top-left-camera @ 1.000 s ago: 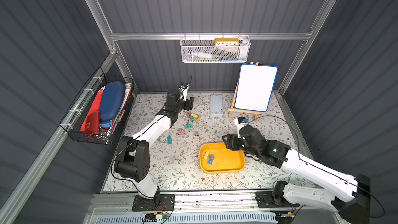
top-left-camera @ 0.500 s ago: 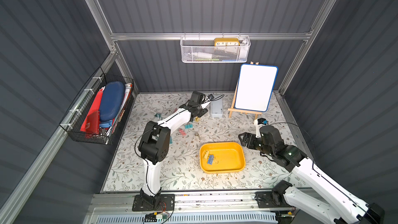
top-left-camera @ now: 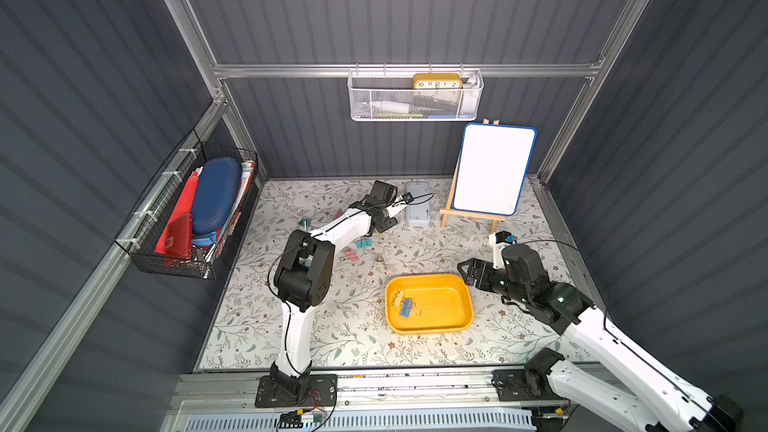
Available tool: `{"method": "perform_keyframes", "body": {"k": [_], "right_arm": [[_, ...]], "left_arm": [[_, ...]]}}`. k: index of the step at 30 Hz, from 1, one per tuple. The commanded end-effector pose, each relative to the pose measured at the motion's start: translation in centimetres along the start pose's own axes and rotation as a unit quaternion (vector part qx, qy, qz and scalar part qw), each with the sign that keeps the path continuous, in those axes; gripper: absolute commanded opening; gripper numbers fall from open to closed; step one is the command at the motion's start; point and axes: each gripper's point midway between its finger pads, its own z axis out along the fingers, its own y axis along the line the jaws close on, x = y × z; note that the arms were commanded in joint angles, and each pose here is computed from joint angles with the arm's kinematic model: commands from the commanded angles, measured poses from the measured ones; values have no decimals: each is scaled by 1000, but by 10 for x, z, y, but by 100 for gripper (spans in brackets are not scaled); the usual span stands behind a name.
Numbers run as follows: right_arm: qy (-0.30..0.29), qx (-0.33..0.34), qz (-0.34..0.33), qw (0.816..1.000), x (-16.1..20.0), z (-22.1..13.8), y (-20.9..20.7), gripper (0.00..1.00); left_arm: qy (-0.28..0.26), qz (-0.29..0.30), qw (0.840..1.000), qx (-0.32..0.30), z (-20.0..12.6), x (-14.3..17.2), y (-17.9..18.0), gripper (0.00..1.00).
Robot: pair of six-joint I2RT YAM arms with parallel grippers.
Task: Put the binder clips in the storage box
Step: Pick up the binder clip at the center of the board.
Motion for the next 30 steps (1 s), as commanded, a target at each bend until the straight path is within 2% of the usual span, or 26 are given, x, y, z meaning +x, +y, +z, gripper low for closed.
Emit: {"method": "perform_keyframes", "body": {"k": [1,7,10,14,18,22,30], "right_arm": [[-2,0,3,1000,-3,-4,1,84],[5,2,9,1000,2,-2,-2,84],[4,-2,12,1000,1,-2,1,84],[2,-3,12,1000,-2,-3,3,84],[3,0,17,1000,-1,-2,1,84],[2,-1,22,1000,-1,0,1,84],[1,7,37,999,-1,2,-2,84]], "left_arm": [[8,2,1000,-3,8,7,10,59],[7,-3,1000,7,8,17,10,62],[14,-2,1000,-2,16,21,11,59],[17,-5,1000,8,25,21,7,44],[16,-12,1000,8,26,20,7,35],[3,-29,1000,-4,18,13,15,28],[-24,-70,997,-35,-3,-4,38,0]]}}
